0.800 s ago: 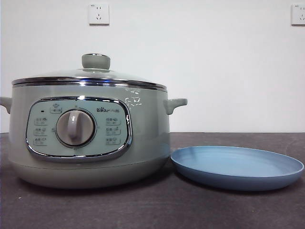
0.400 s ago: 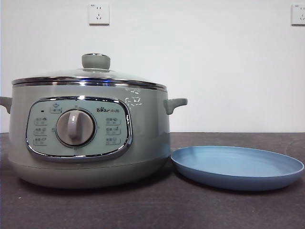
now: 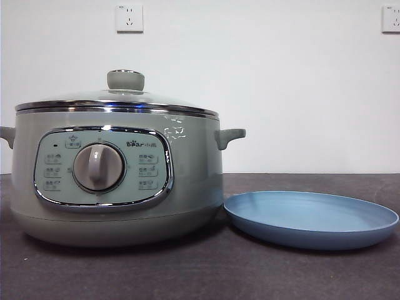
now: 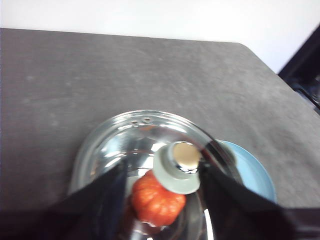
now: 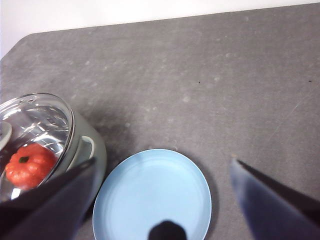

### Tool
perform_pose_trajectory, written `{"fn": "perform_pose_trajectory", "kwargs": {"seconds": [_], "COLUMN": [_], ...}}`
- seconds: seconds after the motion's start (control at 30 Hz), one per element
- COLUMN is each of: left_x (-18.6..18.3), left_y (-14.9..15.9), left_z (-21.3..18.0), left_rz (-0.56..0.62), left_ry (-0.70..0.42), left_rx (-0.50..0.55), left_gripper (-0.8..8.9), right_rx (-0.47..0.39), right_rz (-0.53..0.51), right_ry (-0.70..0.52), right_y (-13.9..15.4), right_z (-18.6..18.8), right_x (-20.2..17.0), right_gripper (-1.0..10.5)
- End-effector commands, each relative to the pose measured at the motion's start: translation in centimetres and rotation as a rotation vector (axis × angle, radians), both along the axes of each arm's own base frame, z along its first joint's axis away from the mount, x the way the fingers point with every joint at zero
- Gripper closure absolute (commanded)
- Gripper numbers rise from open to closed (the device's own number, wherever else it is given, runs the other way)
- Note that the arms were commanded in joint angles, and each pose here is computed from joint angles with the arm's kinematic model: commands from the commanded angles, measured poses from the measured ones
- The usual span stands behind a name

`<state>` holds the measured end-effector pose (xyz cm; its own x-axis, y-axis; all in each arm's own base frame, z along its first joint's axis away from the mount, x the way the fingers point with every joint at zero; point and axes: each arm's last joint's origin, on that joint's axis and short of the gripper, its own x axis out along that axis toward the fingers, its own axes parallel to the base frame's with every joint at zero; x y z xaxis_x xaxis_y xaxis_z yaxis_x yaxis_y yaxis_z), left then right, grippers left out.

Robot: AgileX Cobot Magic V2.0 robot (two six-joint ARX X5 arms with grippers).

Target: Take the pumpkin out from the steamer,put the pumpkin in the blue plate,close the lid

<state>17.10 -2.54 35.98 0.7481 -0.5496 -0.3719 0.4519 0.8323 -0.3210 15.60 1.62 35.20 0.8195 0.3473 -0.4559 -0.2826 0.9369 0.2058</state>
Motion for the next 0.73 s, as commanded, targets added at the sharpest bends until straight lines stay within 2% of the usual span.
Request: {"fn": "perform_pose_trajectory", "kwargs": {"seconds": [0.03,0.17,0.53,0.73], "left_x": [0.9,2.3,6.4,8.1], "left_y": [-1.0,-2.8,-8.3,-10.5], "left_z": [0.3,0.6,-0.7,-2.8], "left_rz": [-0.059,-0.129,-0.151,-0.175], "left_ry": [-0.001,0.022,0.085,0.14], "left_rx": [0.014,0.029,0.277,0.358], "left_gripper": [3.12,3.16,3.17,3.19], "right_rx": [-0.005,-0.005,-0.005,-0.005], "right_rz": [0.019,0.037,0.053,0.053], "right_ry": [-0.011,-0.011,-0.01,-0.009], "right_y": [0.2,0.5,0.7,0.7], "right_z": [0.2,0.2,0.2,0.2], "right_x": [-0.1,-0.1,-0.2,-0.1], "right_gripper": [4.4,4.4,4.4,4.4]}}
